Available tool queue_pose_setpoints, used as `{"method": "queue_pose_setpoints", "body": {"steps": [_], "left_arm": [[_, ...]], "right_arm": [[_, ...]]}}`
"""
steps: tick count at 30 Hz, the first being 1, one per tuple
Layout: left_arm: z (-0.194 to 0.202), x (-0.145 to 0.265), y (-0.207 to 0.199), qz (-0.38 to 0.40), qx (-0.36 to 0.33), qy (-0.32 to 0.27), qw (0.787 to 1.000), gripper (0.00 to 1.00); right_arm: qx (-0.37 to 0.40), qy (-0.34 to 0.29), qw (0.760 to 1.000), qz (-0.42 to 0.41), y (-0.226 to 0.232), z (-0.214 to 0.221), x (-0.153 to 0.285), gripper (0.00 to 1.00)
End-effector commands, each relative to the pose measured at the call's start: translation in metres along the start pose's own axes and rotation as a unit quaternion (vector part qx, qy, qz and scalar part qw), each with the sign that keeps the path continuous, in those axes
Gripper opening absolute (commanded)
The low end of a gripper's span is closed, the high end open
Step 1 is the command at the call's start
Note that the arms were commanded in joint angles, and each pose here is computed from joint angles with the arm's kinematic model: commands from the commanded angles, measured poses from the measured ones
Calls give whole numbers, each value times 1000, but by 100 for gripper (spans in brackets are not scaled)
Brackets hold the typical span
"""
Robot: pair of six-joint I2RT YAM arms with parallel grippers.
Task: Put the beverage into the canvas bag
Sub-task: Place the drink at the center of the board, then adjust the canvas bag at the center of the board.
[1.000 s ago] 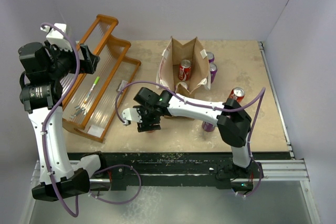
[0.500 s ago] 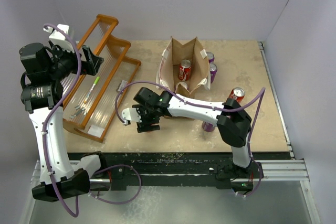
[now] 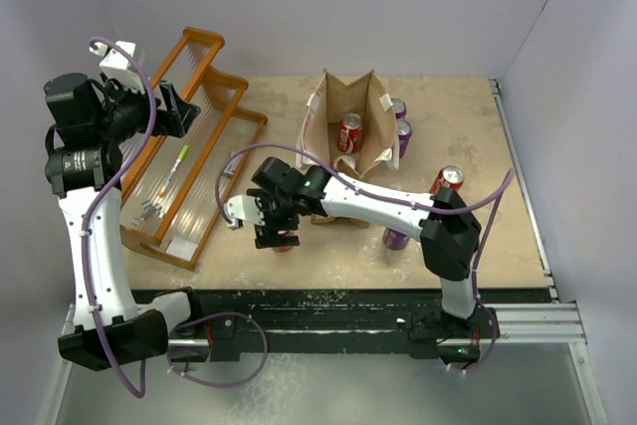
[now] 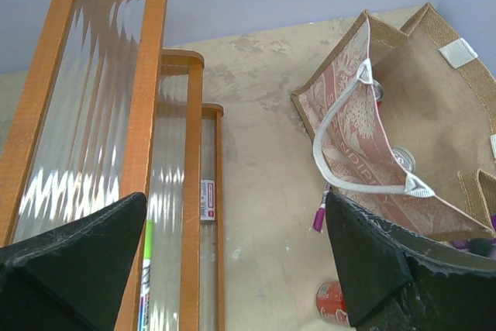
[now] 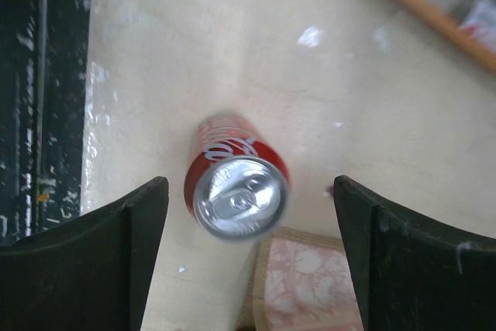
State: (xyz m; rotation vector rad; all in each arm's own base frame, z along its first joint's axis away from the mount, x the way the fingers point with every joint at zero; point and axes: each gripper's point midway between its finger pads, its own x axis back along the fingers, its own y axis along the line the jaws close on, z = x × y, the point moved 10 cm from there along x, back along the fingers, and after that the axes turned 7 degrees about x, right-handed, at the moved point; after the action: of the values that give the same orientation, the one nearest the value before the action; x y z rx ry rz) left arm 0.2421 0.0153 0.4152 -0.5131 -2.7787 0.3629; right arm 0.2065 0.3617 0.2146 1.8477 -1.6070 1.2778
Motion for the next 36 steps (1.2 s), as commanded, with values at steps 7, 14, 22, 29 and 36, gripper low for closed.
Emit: {"method": "queue_pose_setpoints", "body": {"steps": [7,14,22,29,36], "left_arm": [[-9,-50,-13,47,57,-11,997,93],[0,-103,-40,106,116,49,986,87],[35,-181,-94,173,147,139,964,86],[59,-225,-108,125,152,187,963,82],[88,-236,-122,126,160,235,950,56]], "right_arm": [[-165,-176,947,210,-54,0,211,87],[-316,-134,856,388,-71,72,280,88],[-458,-81,794,391,-83,143,269,84],[-512,-72,789,332,-88,176,236,71],[-529,-55,787,313,-89,188,220,41]]}}
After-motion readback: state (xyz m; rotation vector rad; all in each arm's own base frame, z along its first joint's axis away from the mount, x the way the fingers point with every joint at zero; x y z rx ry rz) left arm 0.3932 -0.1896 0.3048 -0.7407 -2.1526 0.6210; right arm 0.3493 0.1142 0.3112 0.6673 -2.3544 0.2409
